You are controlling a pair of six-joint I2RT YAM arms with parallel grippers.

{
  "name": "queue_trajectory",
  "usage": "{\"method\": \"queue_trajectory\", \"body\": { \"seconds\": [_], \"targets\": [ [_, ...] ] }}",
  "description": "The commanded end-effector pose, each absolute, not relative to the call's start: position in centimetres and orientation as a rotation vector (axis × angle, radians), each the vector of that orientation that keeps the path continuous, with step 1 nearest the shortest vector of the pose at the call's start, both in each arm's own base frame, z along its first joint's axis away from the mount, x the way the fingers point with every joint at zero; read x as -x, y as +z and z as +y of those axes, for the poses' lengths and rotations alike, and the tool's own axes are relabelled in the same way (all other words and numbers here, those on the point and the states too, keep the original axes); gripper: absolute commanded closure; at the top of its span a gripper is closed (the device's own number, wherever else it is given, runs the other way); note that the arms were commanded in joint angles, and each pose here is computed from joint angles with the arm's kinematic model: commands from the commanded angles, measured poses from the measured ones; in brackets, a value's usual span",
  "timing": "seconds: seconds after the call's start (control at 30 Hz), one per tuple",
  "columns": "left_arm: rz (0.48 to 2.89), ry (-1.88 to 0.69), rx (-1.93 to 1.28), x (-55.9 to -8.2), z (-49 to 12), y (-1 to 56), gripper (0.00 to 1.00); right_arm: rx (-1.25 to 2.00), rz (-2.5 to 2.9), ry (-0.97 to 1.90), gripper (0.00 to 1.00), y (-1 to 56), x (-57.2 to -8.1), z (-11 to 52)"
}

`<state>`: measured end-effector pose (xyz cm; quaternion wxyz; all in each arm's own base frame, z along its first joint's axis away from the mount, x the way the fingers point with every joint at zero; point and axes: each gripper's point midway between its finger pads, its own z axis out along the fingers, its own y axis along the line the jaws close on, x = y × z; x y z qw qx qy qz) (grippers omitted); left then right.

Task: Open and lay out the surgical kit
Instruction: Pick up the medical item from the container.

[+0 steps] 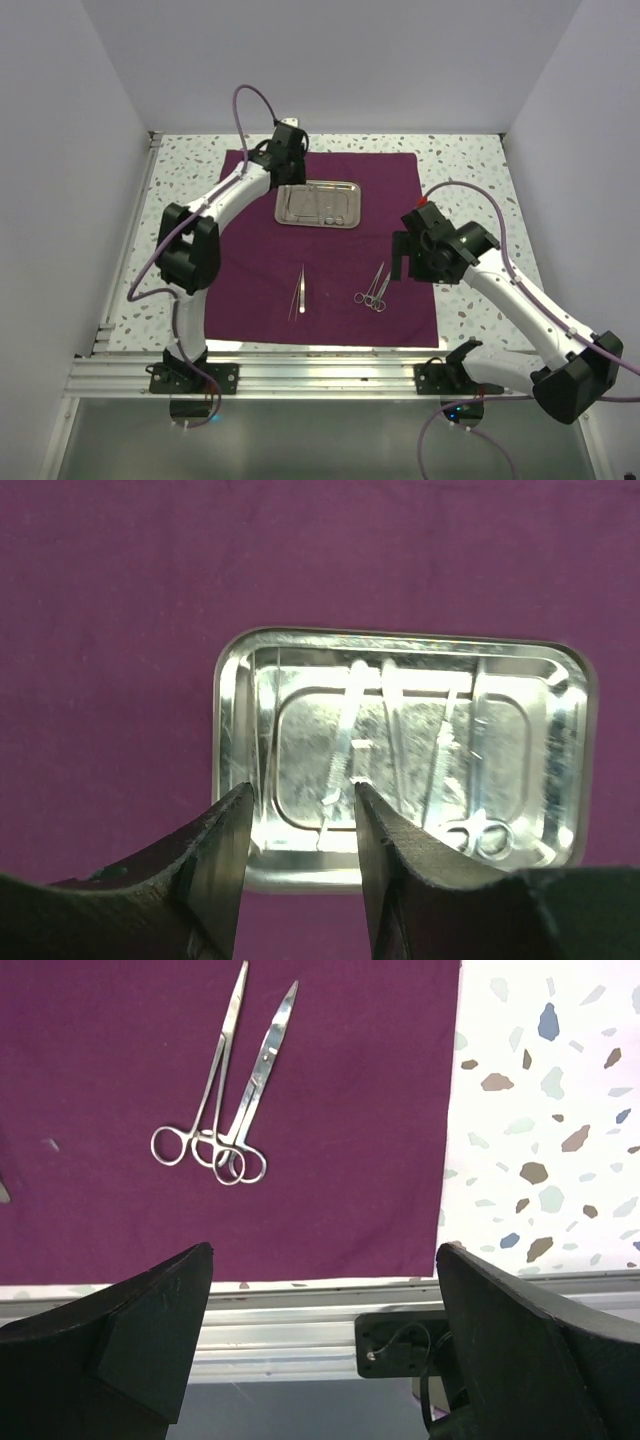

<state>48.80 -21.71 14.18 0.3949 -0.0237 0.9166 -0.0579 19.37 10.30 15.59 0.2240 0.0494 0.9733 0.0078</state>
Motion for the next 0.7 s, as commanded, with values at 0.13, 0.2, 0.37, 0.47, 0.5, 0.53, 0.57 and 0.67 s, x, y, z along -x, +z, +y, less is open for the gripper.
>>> {"method": "queue_trajectory", "body": {
  "seconds": [0.13,0.2,0.37,0.47,0.5,0.53,0.57,0.67],
  "targets": [
    [2.394,-0.038,-0.068,-51.9,-19.7,10.4,0.52,-0.221,2.603,0.016,0.02,17.5,-22.1,10.9],
    [2.418,-0.027,-0.072,-51.9,-19.2,9.0,0.53,-0.220,2.604,0.004,0.02,17.5,-22.2,10.9],
    [2.449,-0.037,-0.083,-51.3,-18.9,6.9,0.54,-0.221,2.621,-0.014,0.02,17.2,-22.5,11.0],
    [2.479,-0.051,-0.093,-50.5,-18.9,5.4,0.56,-0.223,2.623,-0.013,0.02,17.2,-22.7,11.2],
    [2.480,-0.063,-0.096,-50.5,-19.0,5.2,0.56,-0.219,2.622,-0.015,0.03,17.2,-22.8,11.2],
    [2.484,-0.067,-0.099,-50.4,-19.1,4.9,0.57,-0.218,2.626,-0.016,0.03,17.1,-22.8,11.3],
    [2.489,-0.069,-0.101,-50.2,-19.1,4.7,0.57,-0.216,2.627,-0.018,0.03,17.1,-22.9,11.3],
    [2.513,-0.065,-0.107,-49.6,-19.0,3.5,0.58,-0.209,2.631,-0.023,0.03,17.0,-23.1,11.4]
  ]
}}
